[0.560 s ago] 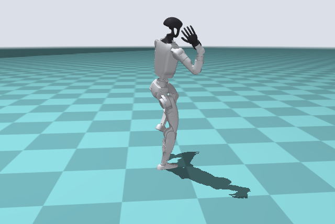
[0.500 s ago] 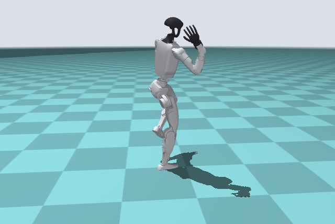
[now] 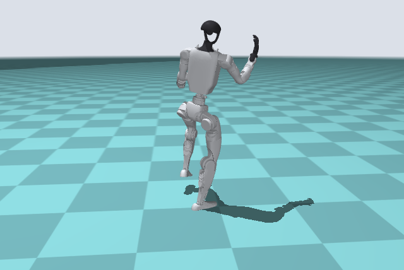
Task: Kungfu
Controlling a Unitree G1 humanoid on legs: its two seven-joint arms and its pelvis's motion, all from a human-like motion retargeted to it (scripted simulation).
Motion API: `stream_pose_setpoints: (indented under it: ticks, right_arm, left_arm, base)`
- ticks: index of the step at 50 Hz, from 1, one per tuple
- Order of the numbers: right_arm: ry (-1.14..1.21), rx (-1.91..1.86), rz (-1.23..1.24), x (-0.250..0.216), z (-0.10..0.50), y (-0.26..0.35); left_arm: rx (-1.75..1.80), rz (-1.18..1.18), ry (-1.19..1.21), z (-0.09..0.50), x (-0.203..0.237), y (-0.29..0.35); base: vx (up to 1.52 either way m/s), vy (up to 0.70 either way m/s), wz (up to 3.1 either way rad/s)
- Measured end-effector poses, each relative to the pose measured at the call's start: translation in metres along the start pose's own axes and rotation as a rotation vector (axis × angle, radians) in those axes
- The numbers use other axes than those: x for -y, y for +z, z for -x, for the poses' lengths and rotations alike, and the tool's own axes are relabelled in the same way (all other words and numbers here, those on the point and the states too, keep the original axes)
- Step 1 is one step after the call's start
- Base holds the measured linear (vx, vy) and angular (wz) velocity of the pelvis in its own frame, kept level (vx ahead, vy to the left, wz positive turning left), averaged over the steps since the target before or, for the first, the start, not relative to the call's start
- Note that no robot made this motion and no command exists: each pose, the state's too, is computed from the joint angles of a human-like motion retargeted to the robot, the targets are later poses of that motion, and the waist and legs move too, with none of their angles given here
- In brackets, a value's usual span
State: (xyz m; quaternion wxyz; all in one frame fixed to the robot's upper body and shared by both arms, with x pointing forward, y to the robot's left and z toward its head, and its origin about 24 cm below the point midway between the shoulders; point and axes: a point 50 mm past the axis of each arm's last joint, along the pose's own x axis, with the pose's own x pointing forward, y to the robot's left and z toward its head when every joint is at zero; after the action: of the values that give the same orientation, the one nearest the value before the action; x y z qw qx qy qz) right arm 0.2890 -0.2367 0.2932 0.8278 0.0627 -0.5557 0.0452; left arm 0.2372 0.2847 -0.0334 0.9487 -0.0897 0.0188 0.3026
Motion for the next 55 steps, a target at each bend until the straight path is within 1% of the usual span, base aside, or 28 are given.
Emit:
stream_pose_setpoints:
  ticks: [3,5,9,14,17,19,22,28,32,35,37,40,43,46,49,51,53,55]
  right_arm:
    - [-0.015,-0.200,-0.095,-0.005,0.015,-0.048]
    - [-0.018,-0.316,-0.105,-0.011,0.024,-0.076]
    - [-0.001,-0.551,-0.019,-0.027,0.035,-0.123]
    - [0.072,-0.756,0.100,-0.050,0.047,-0.159]
    - [0.092,-0.859,0.125,-0.052,0.054,-0.169]
    - [0.010,-0.922,0.108,-0.047,0.061,-0.173]
    - [-0.019,-0.853,0.056,-0.047,0.047,-0.168]
    - [-0.008,-0.768,0.014,-0.053,0.036,-0.162]
    - [0.008,-0.730,0.049,-0.039,0.037,-0.155]
    - [0.011,-0.758,0.082,-0.020,0.060,-0.151]
    - [0.018,-0.824,0.118,-0.006,0.091,-0.151]
    - [0.029,-0.991,0.191,0.012,0.158,-0.148]
    - [0.001,-1.282,0.263,0.021,0.250,-0.136]
    - [-0.058,-1.732,0.306,0.016,0.361,-0.102]
    - [-0.099,-2.331,0.310,0.002,0.464,-0.029]
    - [-0.112,-2.722,0.287,-0.011,0.511,0.038]
    - [-0.116,-3.051,0.229,-0.029,0.545,0.113]
    - [-0.117,-3.288,0.148,-0.045,0.562,0.189]
  left_arm:
    - [0.066,0.006,-0.042,-0.021,0.014,0.024]
    - [0.110,0.018,-0.069,-0.036,0.025,0.043]
    - [0.188,0.063,-0.111,-0.064,0.048,0.086]
    - [0.224,0.082,-0.124,-0.091,0.073,0.131]
    - [0.195,0.035,-0.182,-0.102,0.091,0.153]
    - [0.147,0.005,-0.250,-0.105,0.109,0.161]
    - [0.159,0.007,-0.305,-0.106,0.126,0.176]
    - [0.289,-0.028,-0.241,-0.111,0.112,0.209]
    - [0.253,0.038,-0.289,-0.109,0.118,0.202]
    - [0.187,0.079,-0.358,-0.102,0.127,0.175]
    - [0.097,0.079,-0.411,-0.091,0.135,0.140]
    - [-0.094,0.072,-0.497,-0.061,0.147,0.072]
    - [-0.326,0.064,-0.573,-0.012,0.151,-0.003]
    - [-0.660,0.049,-0.667,0.054,0.146,-0.073]
    - [-1.044,0.096,-0.806,0.126,0.137,-0.119]
    - [-1.224,0.195,-0.871,0.167,0.140,-0.132]
    - [-1.328,0.317,-0.899,0.198,0.153,-0.136]
    - [-1.395,0.411,-0.930,0.208,0.164,-0.133]
  base:
    - [0.43,0.01,1.11]
    - [0.48,0.00,1.11]
    - [0.55,-0.02,1.39]
    - [0.87,0.08,1.58]
    - [0.92,-0.04,1.48]
    - [0.90,-0.18,1.36]
    - [0.47,-0.20,0.38]
    - [0.49,-0.37,0.65]
    - [0.41,-0.39,1.32]
    - [0.54,0.02,1.43]
    - [0.55,0.18,1.21]
    - [0.45,0.14,1.39]
    - [0.34,-0.07,0.99]
    - [0.20,-0.18,0.50]
    - [0.12,-0.20,0.52]
    - [0.05,-0.20,0.43]
    - [0.04,-0.18,0.13]
    - [0.09,-0.23,0.20]
